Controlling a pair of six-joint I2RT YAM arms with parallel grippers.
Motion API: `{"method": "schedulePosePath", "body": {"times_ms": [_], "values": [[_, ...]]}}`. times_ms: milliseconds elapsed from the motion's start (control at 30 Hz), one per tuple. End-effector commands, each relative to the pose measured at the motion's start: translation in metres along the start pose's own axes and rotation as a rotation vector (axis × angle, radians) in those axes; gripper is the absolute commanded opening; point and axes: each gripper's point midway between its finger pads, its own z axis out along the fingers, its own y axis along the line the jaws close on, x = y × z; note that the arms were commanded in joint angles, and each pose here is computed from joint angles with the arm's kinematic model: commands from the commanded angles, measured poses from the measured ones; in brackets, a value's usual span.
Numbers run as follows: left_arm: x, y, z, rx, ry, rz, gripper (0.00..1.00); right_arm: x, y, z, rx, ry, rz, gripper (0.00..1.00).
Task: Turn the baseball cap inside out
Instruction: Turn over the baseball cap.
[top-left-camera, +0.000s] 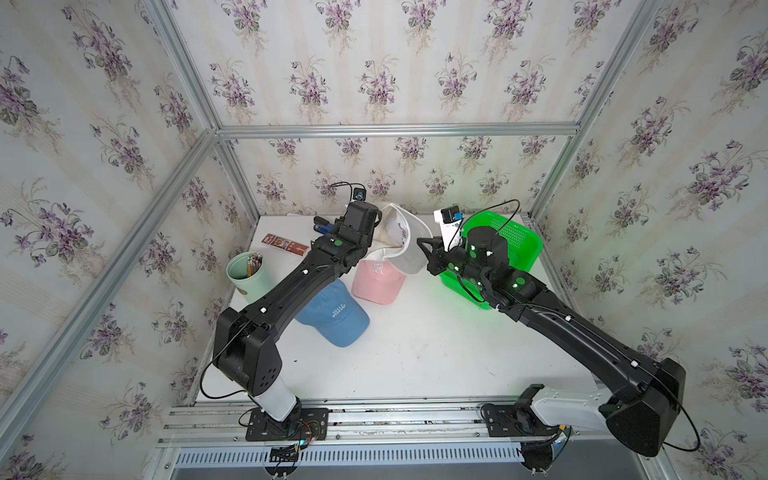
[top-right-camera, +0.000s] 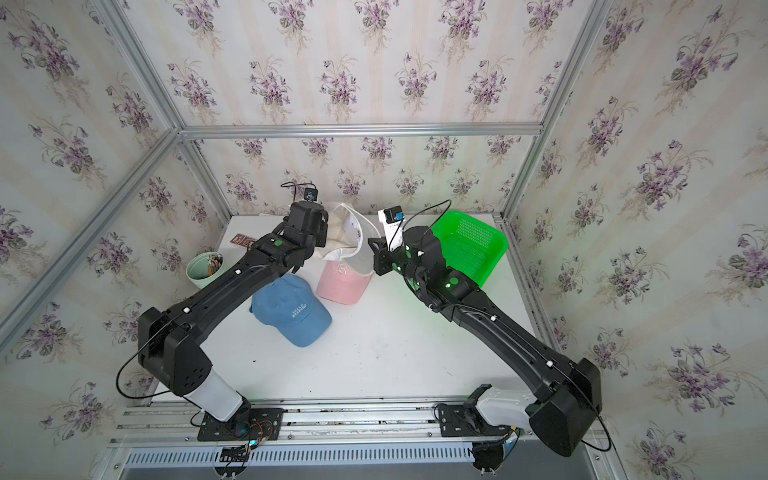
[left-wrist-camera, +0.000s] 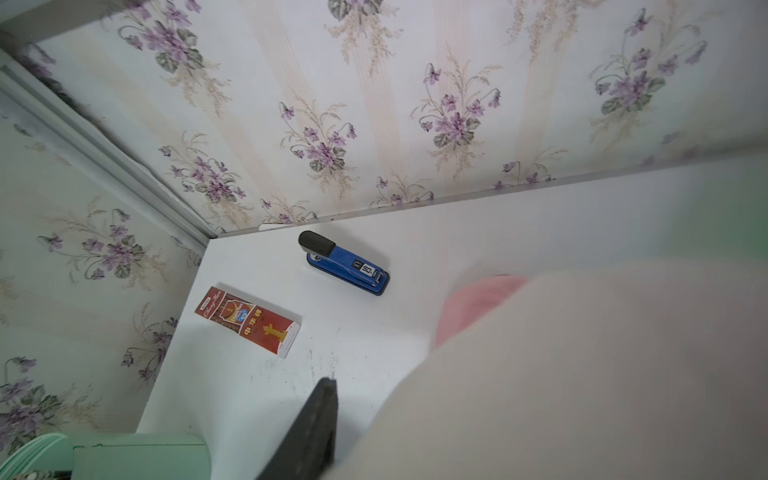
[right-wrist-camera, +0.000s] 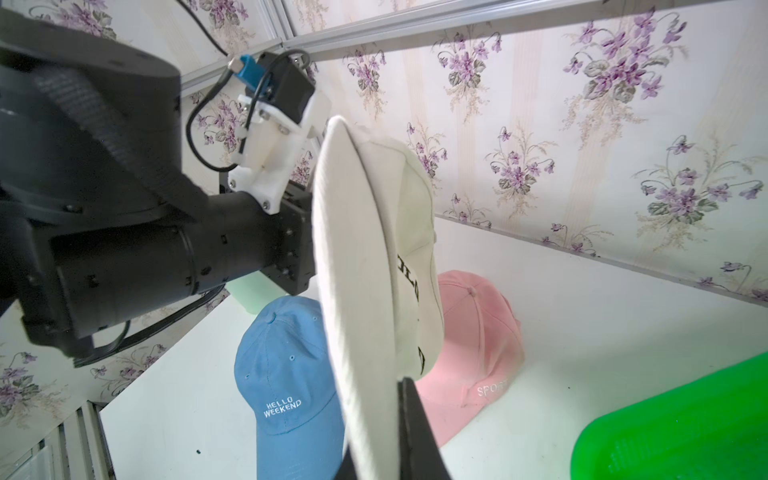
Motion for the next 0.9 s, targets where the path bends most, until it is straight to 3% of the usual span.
{"method": "schedulePosePath", "body": {"times_ms": [0, 100, 233, 467, 733, 867], "values": [[0.005, -0.040, -0.014, 0.264, 0.064, 0.039, 0.44, -0.015, 0.000, 0.001, -0.018, -0.052, 0.009, 0.00], [0.012, -0.057, -0.026, 0.399, 0.106, 0.036, 0.49, -0.012, -0.006, 0.004, -0.015, -0.041, 0.018, 0.00], [0.020, -0.051, -0.036, 0.444, 0.130, 0.045, 0.54, -0.011, -0.013, 0.000, -0.018, -0.032, -0.007, 0.00], [0.032, -0.013, -0.047, 0.647, 0.104, -0.154, 0.66, -0.025, -0.032, -0.030, -0.182, -0.031, -0.036, 0.00], [0.015, -0.032, -0.110, 0.948, -0.037, -0.030, 0.99, -0.007, -0.008, -0.066, -0.582, 0.015, -0.144, 0.00], [0.020, -0.033, -0.136, 1.011, -0.087, 0.065, 0.99, -0.001, -0.004, -0.076, -0.637, 0.037, -0.225, 0.00]]}}
